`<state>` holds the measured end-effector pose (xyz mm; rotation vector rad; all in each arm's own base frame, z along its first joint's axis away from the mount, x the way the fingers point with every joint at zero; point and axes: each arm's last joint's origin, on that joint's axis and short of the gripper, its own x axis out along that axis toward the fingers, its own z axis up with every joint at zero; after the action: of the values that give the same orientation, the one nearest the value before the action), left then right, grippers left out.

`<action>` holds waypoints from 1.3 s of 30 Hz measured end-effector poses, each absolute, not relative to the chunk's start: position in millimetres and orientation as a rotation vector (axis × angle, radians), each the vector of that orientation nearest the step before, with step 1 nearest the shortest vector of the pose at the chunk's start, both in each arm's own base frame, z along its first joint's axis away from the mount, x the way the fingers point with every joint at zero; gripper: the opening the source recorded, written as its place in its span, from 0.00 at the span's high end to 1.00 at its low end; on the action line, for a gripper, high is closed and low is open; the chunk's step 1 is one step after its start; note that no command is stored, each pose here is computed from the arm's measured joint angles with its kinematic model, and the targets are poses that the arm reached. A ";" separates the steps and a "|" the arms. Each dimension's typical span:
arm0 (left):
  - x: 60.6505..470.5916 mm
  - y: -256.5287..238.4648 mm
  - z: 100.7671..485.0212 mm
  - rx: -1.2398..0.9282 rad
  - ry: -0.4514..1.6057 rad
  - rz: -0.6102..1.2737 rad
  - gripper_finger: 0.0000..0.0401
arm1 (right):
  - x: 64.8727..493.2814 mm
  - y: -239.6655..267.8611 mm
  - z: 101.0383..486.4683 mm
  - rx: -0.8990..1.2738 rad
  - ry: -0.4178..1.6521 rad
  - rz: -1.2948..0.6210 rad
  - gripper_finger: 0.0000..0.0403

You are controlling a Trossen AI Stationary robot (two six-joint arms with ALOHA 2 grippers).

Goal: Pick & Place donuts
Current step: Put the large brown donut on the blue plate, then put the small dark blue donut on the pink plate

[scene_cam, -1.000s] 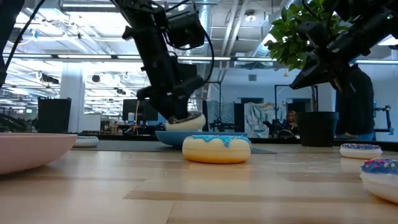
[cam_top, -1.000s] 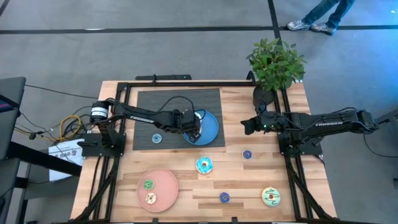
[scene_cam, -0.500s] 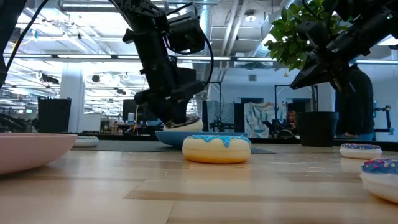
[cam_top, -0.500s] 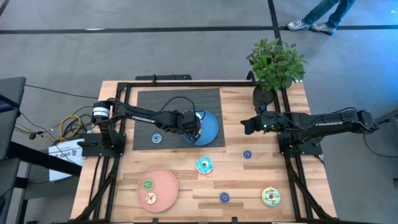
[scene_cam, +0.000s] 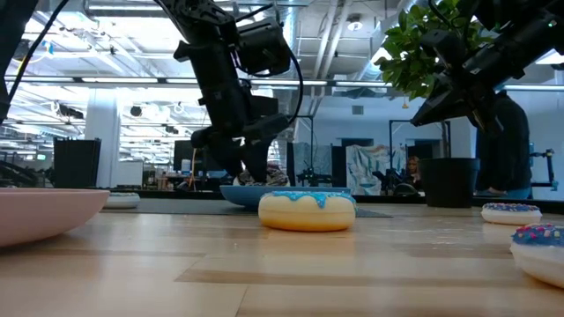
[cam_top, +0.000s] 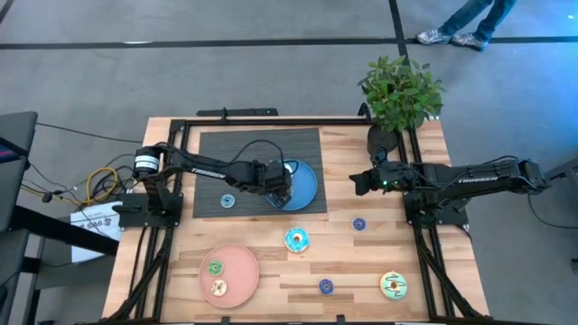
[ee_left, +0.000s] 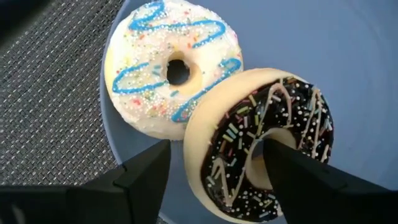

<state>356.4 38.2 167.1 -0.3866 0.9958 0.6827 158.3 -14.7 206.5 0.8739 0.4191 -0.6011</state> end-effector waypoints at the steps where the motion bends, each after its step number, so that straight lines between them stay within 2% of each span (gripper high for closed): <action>1: 356.4 38.3 168.1 -0.385 0.998 0.684 0.36 | 158.3 -14.7 206.5 0.874 0.419 -0.601 1.00; 6: 363.1 39.5 187.5 -0.350 0.993 0.690 0.31 | 158.3 -14.4 206.5 0.874 0.420 -0.599 1.00; 14: 374.1 37.7 234.9 -0.272 1.007 0.688 0.30 | 158.7 -12.2 205.9 0.902 0.463 -0.533 1.00; 21: 387.2 28.0 276.7 -0.257 0.910 0.619 0.30 | 158.7 -12.3 205.8 0.902 0.463 -0.534 1.00; 27: 393.8 17.0 293.7 -0.278 0.837 0.576 0.33 | 158.6 -12.3 205.9 0.902 0.463 -0.534 1.00; 30: 396.8 8.1 295.4 -0.326 0.809 0.536 0.41 | 158.7 -12.3 205.8 0.902 0.463 -0.534 1.00; 32: 397.0 1.7 295.4 -0.352 0.809 0.518 0.51 | 158.6 -12.3 205.9 0.902 0.463 -0.534 1.00; 39: 399.7 -24.5 297.6 -0.429 0.774 0.449 0.93 | 158.4 -12.3 205.5 0.892 0.470 -0.534 1.00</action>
<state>399.7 -24.5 297.6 -0.4293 0.7743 0.4492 158.4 -12.3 205.5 0.8923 0.4696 -0.5337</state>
